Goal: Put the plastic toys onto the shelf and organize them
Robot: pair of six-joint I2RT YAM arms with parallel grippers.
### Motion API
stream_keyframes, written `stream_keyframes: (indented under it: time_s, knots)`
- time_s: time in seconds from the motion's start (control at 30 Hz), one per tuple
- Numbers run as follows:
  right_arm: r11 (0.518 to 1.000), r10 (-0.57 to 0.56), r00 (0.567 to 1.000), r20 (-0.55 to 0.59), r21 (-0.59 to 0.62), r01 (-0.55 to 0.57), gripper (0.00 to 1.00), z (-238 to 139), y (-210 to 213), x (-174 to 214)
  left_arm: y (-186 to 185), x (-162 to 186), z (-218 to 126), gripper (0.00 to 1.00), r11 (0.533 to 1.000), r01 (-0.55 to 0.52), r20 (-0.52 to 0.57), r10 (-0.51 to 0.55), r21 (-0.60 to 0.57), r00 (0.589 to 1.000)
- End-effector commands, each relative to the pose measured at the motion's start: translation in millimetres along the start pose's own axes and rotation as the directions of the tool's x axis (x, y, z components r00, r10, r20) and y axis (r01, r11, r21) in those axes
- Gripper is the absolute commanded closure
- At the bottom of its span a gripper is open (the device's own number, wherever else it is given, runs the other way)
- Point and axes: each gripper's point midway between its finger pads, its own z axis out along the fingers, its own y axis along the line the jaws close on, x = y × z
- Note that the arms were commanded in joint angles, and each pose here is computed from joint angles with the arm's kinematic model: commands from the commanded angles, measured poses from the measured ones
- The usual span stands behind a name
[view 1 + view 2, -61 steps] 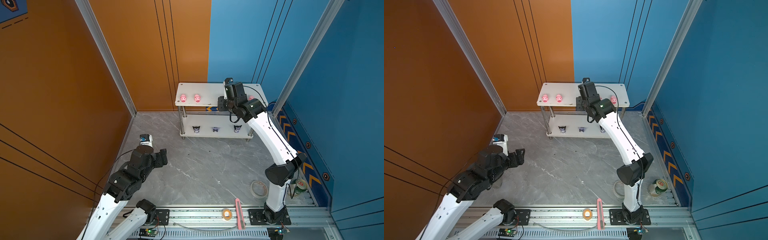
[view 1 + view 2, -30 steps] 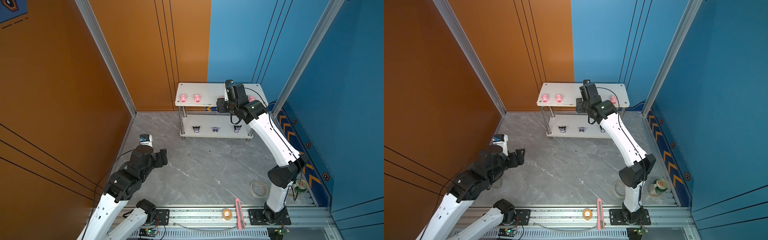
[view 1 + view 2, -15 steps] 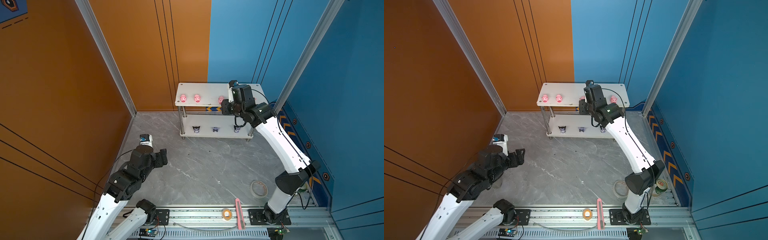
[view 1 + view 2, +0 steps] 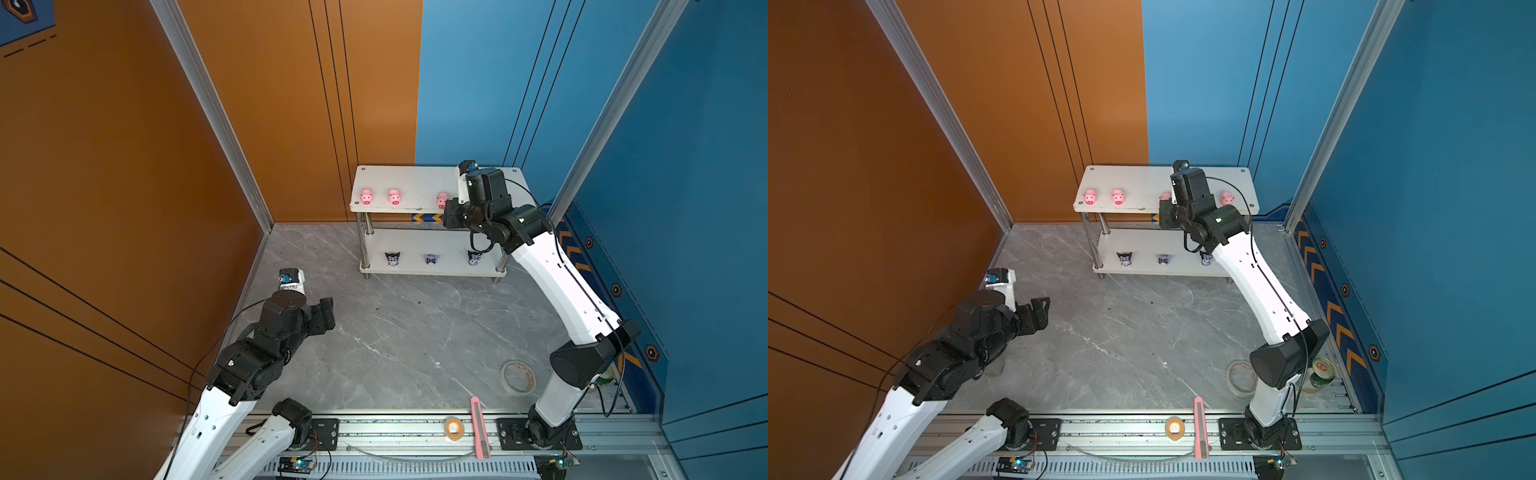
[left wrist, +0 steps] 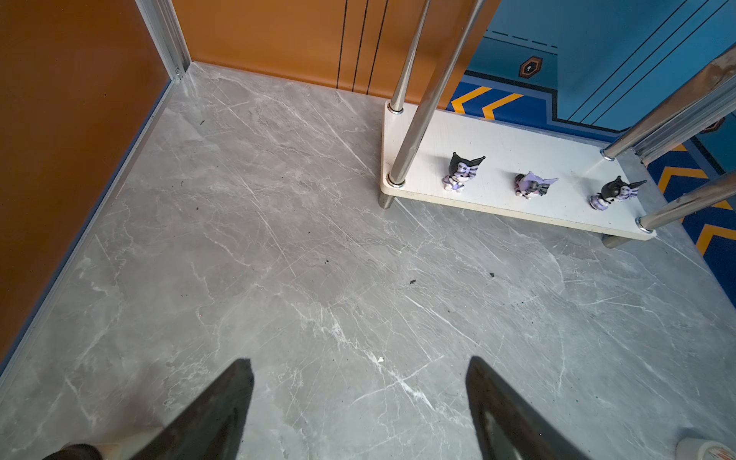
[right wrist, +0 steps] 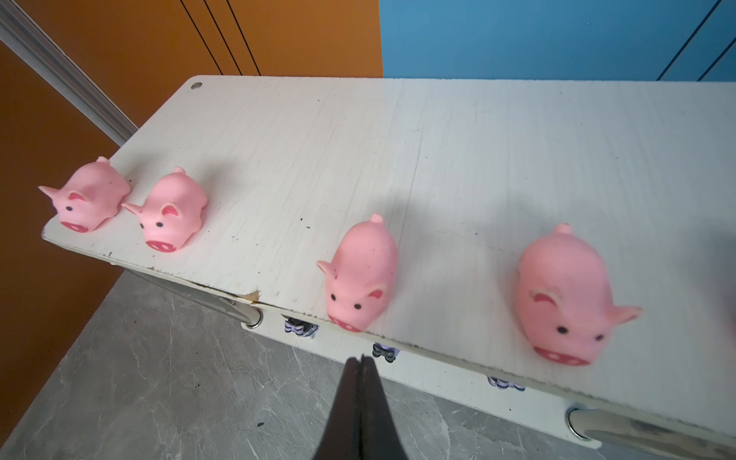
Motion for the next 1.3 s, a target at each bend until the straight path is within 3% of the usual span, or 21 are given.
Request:
stream_keyframes:
  time_s: [0.0, 0.87, 0.97, 1.27]
  knots:
    - [0.999, 0.025, 1.0, 0.003, -0.024, -0.025, 1.0, 8.5, 3.7, -4.3, 1.3, -3.5, -1.7, 0.15, 1.0, 0.003, -0.004, -0.003, -0.004, 1.0]
    - [0.999, 0.042, 0.999, -0.007, -0.034, -0.043, 1.0, 12.5, 1.9, -2.1, 1.8, -3.2, 0.0, 0.15, 1.0, 0.004, -0.009, -0.004, -0.008, 1.0]
    - [0.998, 0.042, 0.999, 0.004, -0.037, -0.042, 1.0, 1.0, 0.7, -3.1, 0.1, -2.4, 1.4, 0.15, 1.0, 0.006, -0.016, -0.006, -0.002, 1.0]
    - [0.999, 0.046, 0.995, 0.088, -0.016, -0.045, 0.99, -60.5, -18.5, 8.2, -46.0, -49.2, -2.1, 0.23, 0.992, 0.005, 0.017, -0.007, 0.13, 1.0]
